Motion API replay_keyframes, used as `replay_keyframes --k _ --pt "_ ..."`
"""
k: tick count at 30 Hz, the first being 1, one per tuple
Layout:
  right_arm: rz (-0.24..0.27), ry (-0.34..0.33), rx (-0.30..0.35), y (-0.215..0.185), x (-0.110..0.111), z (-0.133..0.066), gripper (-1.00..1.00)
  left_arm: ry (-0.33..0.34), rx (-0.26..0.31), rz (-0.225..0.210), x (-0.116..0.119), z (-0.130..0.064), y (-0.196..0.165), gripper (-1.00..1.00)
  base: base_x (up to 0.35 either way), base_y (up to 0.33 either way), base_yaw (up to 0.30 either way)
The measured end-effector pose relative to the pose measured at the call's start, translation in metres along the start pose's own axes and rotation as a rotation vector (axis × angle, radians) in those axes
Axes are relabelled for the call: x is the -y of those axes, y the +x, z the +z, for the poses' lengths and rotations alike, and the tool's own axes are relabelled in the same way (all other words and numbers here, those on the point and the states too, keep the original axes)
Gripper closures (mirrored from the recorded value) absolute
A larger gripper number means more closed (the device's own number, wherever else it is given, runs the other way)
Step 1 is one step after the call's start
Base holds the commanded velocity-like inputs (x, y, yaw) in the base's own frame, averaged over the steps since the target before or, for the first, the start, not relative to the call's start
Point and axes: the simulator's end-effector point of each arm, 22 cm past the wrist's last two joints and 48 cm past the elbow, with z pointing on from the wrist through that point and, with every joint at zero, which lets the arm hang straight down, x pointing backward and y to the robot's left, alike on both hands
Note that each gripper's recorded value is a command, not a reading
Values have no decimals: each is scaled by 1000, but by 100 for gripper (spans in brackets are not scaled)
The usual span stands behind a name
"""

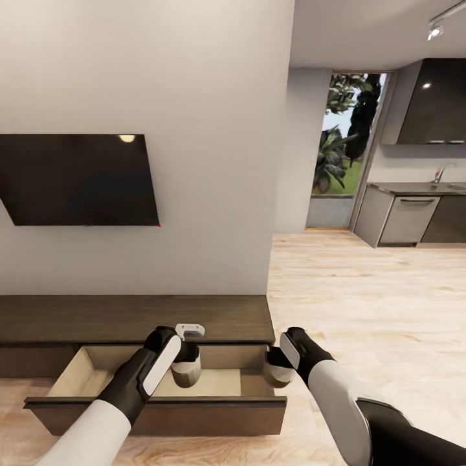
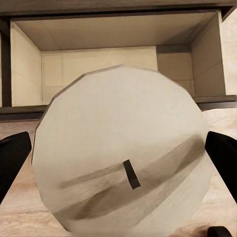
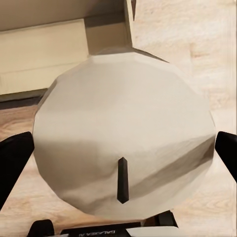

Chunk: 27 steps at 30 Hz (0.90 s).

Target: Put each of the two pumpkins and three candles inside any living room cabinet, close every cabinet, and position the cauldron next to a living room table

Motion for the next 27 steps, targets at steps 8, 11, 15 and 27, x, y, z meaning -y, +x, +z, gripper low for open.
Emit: replay_keyframes --k 8,11,15,27 --pt "3 34 0 0 7 0 100 -1 13 -5 0 0 -3 100 44 -35 0" --pt "3 32 0 0 7 0 100 0 24 -10 0 0 -5 100 104 -89 0" --pt "5 22 -2 1 4 0 100 1 37 -16 0 0 -8 100 26 -22 0" --pt "-3 -108 -4 2 -25 -1 100 16 -18 9 18 12 13 100 3 -2 0"
